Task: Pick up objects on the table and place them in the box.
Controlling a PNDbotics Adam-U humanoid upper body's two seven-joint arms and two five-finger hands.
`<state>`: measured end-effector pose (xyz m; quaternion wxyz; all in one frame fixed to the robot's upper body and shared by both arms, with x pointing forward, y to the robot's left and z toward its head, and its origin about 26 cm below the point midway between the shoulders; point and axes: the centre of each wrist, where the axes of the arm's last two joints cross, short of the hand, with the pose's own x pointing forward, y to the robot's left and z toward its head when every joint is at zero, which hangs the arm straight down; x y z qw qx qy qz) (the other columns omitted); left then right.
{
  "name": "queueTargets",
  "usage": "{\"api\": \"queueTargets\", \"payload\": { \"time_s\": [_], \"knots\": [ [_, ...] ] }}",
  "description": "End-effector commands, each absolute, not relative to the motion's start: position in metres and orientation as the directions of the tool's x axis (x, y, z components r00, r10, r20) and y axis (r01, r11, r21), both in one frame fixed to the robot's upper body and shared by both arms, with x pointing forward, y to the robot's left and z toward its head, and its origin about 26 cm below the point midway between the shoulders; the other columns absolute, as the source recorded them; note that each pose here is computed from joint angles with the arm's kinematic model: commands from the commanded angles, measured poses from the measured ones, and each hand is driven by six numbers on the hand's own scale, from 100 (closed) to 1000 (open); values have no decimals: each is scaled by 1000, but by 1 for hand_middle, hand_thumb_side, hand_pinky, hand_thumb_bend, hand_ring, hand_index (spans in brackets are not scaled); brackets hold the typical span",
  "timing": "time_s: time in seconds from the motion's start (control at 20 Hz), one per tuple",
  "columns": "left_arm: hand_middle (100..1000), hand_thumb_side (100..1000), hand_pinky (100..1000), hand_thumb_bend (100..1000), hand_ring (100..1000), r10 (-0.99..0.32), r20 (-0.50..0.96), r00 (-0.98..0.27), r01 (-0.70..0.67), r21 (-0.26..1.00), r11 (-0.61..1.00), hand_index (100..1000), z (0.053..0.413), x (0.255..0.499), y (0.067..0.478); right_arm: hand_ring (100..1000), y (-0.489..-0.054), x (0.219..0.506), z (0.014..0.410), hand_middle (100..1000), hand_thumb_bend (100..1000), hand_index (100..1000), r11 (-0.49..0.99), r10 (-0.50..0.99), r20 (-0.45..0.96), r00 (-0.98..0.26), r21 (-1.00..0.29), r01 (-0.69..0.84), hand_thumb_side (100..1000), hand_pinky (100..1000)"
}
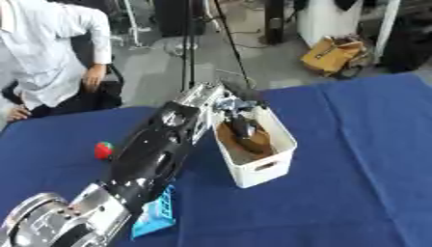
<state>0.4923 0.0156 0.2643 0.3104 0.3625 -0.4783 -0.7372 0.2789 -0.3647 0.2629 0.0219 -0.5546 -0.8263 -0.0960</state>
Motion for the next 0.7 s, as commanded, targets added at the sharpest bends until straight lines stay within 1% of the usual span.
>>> {"api": "queueTargets", "payload": {
  "time_s": [0.05, 0.4, 0.45, 0.5, 0.55, 0.6, 0.65, 0.7],
  "knots": [
    [1000, 424, 1000, 100, 1000, -805, -253, -537, 25, 949, -315, 1000, 289, 491, 16, 797, -364, 277, 269, 753, 100, 672, 372, 912, 125, -390, 145, 917, 820, 801],
    [1000, 423, 1000, 100, 1000, -811, -223, -540, -19, 967, -254, 1000, 299, 491, 20, 797, -365, 277, 269, 753, 100, 673, 370, 913, 125, -388, 146, 918, 820, 801],
    [1000, 463, 1000, 100, 1000, -812, -213, -544, -33, 972, -233, 1000, 303, 490, 21, 797, -365, 276, 269, 753, 100, 673, 369, 914, 125, -387, 146, 918, 820, 802],
    [1000, 463, 1000, 100, 1000, -812, -204, -548, -44, 976, -215, 1000, 306, 490, 23, 797, -366, 276, 269, 753, 100, 673, 368, 914, 125, -386, 146, 918, 823, 802],
    [1000, 555, 1000, 100, 1000, -808, -190, -557, -66, 981, -184, 1000, 310, 489, 24, 797, -366, 276, 269, 753, 100, 673, 367, 914, 125, -385, 146, 919, 820, 802],
    [1000, 555, 1000, 100, 1000, -804, -175, -568, -85, 984, -154, 1000, 313, 489, 26, 797, -366, 276, 269, 753, 100, 673, 365, 915, 125, -384, 145, 919, 820, 802],
    [1000, 621, 1000, 100, 1000, -797, -159, -583, -115, 987, -112, 1000, 318, 488, 28, 797, -367, 276, 268, 753, 100, 673, 364, 915, 127, -382, 145, 920, 820, 802],
    [1000, 621, 1000, 100, 1000, -788, -143, -599, -141, 987, -72, 1000, 322, 487, 30, 797, -367, 276, 268, 753, 100, 673, 362, 916, 128, -381, 145, 921, 820, 802]
  ]
}}
